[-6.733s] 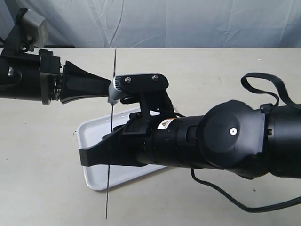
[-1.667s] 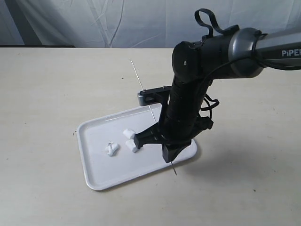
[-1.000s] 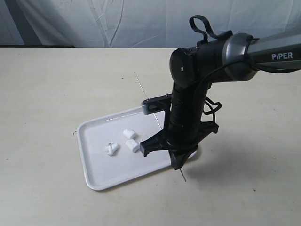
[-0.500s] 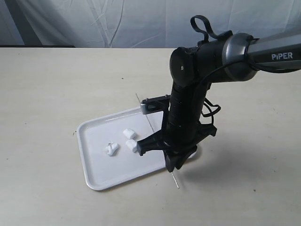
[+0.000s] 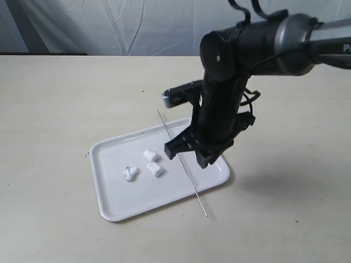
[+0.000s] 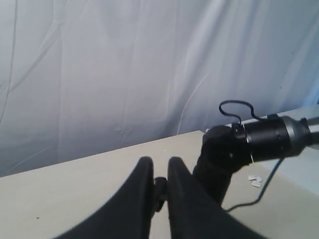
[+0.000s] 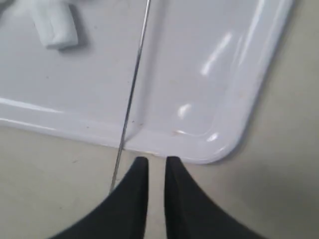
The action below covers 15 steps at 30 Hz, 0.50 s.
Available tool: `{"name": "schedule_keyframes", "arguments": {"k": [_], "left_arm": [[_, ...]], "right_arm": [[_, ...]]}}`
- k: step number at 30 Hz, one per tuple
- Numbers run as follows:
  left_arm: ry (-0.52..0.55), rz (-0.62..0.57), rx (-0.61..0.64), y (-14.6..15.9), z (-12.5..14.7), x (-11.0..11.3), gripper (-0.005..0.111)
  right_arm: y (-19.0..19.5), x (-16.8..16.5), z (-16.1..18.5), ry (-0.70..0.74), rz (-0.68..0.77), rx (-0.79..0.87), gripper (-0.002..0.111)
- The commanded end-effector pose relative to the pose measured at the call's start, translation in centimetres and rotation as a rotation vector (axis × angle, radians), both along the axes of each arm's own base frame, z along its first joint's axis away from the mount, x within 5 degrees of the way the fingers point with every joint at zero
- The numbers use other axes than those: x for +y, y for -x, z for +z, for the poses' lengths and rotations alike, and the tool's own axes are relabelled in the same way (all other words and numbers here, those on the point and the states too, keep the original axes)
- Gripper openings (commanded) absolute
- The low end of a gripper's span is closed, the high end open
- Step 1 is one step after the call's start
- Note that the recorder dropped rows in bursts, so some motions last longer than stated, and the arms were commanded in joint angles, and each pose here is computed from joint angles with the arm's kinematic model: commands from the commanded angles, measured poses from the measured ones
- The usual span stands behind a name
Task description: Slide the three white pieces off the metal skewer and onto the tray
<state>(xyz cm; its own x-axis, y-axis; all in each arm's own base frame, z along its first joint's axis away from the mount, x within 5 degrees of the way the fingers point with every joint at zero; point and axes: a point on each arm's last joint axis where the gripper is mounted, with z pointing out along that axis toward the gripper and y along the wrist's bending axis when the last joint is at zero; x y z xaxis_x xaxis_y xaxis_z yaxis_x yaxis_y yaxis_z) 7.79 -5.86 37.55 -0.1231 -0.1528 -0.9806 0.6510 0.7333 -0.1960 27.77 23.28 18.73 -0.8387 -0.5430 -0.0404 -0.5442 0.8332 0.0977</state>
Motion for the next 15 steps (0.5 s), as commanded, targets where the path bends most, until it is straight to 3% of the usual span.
{"name": "schedule_keyframes", "arguments": {"k": [1,6,9,15], "left_arm": [[-0.057,-0.117,-0.07,2.8,0.0,-1.1,0.0],[-0.1,-0.3,-0.068,5.6,-0.7,-2.3,0.0],[-0.086,-0.339,-0.06,6.3,-0.7,-2.4,0.0],[-0.04,-0.408,-0.094,7.3,-0.3,-2.6,0.0]], "right_arm": [[0.2,-1.8,4.5,0.039,0.111,-0.14,0.0],[1.3,-5.2,8.3,-0.029,0.053,-0.269,-0.001],[3.1,-7.4,9.6,-0.064,0.071,-0.346,-0.001],[7.1,-9.9,6.3,-0.137,0.105,-0.451,-0.001]]}}
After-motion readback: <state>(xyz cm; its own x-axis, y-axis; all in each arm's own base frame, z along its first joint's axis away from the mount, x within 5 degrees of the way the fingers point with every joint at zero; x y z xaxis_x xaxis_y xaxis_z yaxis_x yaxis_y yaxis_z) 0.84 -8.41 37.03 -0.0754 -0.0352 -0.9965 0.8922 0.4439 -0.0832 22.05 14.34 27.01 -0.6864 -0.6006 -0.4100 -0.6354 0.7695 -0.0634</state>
